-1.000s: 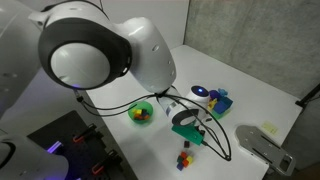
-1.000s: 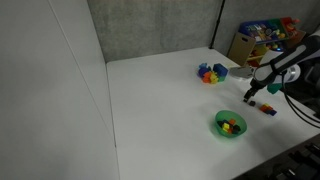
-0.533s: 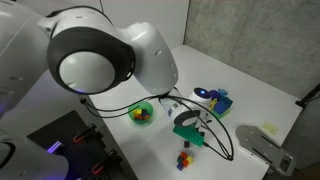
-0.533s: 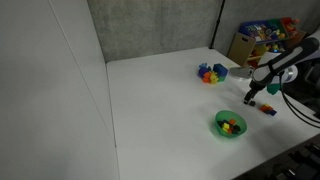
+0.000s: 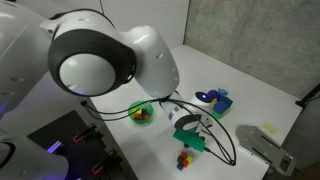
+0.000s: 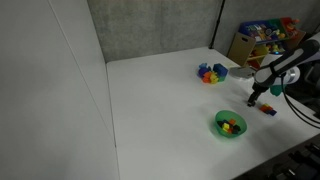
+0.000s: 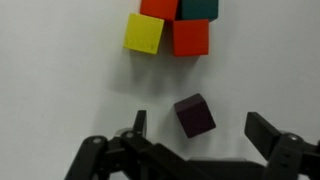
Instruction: Put the green block inside the bowl
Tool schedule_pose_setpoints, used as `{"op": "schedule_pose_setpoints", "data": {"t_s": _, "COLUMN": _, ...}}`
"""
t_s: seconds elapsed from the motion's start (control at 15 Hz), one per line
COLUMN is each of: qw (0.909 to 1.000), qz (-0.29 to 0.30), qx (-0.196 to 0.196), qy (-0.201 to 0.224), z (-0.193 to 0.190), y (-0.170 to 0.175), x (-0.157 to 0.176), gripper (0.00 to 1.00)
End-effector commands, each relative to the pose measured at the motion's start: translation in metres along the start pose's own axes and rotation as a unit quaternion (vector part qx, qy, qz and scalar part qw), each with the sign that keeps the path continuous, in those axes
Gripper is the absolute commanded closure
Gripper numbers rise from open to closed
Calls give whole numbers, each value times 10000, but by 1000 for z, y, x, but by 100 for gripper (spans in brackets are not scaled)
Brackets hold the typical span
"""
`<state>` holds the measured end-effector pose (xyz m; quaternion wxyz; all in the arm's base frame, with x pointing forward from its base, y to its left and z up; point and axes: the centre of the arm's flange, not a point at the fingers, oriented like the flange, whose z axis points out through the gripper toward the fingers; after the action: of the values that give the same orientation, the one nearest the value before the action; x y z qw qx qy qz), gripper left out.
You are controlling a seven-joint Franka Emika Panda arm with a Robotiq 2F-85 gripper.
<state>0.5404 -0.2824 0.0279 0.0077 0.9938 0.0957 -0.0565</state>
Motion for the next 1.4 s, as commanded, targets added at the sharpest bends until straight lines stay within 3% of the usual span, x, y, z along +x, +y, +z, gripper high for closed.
{"op": "schedule_pose_setpoints", "data": {"t_s": 0.0, "qw": 9998, "qz": -218, "qx": -23, "qy": 16, "z": 7, "y": -1, "x": -5, "gripper": 26}}
{"op": "schedule_pose_setpoints", "data": {"t_s": 0.2, "qw": 9994, "qz": -307, "qx": -60, "qy": 163, "z": 9, "y": -3, "x": -5, "gripper": 37}}
{"op": "schedule_pose_setpoints", "data": {"t_s": 0.67, "qw": 9988, "qz": -299, "qx": -201, "qy": 321, "z": -17, "y": -14, "x": -6, "gripper": 95}}
{"op": "schedule_pose_setpoints", "data": {"t_s": 0.73, "qw": 9987, "qz": -274, "qx": -245, "qy": 342, "z": -19, "y": -16, "x": -6, "gripper": 90}}
{"op": "schedule_pose_setpoints", "data": {"t_s": 1.33, "qw": 9985, "qz": -102, "qx": -319, "qy": 434, "z": -57, "y": -45, "x": 8, "gripper": 90}}
